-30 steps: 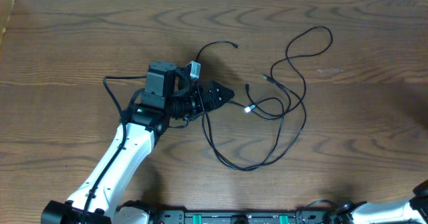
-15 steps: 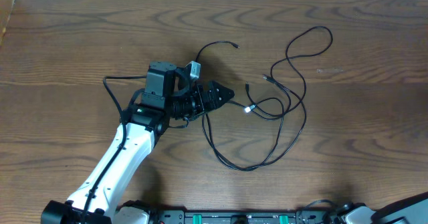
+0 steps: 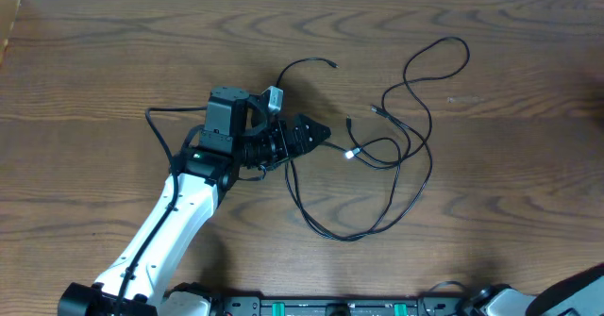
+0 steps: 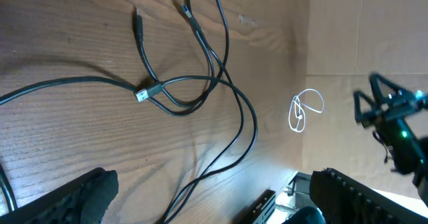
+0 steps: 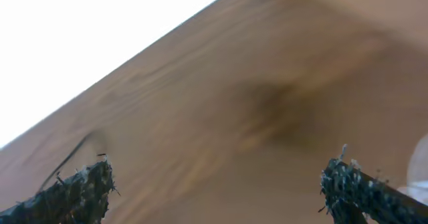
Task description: Untangle cables
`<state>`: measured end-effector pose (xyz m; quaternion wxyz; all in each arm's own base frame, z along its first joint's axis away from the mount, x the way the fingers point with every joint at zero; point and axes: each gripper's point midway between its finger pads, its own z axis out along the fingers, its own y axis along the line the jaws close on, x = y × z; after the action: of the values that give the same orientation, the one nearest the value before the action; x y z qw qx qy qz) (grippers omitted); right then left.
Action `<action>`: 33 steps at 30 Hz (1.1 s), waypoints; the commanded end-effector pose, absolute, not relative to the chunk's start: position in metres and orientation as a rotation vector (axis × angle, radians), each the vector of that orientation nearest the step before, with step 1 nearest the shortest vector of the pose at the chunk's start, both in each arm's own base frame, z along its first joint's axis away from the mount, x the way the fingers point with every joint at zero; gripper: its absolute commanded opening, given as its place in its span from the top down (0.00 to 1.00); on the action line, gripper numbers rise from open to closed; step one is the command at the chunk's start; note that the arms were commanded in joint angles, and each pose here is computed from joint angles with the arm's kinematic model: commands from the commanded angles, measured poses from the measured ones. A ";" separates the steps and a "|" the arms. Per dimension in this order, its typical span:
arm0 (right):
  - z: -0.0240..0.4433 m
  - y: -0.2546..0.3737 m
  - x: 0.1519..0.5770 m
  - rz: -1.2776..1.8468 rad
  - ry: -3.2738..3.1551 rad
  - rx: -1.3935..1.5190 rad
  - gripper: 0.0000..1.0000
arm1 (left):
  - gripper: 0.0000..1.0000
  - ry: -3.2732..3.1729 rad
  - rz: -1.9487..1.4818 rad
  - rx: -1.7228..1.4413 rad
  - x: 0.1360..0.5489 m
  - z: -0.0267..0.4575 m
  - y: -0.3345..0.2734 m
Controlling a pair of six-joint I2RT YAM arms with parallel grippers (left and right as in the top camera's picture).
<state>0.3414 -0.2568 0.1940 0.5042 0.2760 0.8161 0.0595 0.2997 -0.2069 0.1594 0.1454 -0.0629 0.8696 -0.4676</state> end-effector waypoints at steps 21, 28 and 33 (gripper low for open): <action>0.138 0.115 0.366 0.971 2.392 -0.234 0.01 | 0.04 2.512 -1.334 -0.171 0.299 0.156 -0.207; 0.092 0.154 0.338 0.695 2.631 -0.313 0.01 | 0.04 2.512 -1.334 -0.171 0.299 0.156 -0.207; 0.078 0.153 0.323 0.560 2.731 -0.293 0.03 | 0.04 2.512 -1.334 -0.170 0.299 0.156 -0.207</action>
<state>0.3201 0.1689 0.0915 0.1728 -0.1318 0.9418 0.2566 0.2997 -0.2069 0.1594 0.1454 -0.0629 0.8696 -0.4676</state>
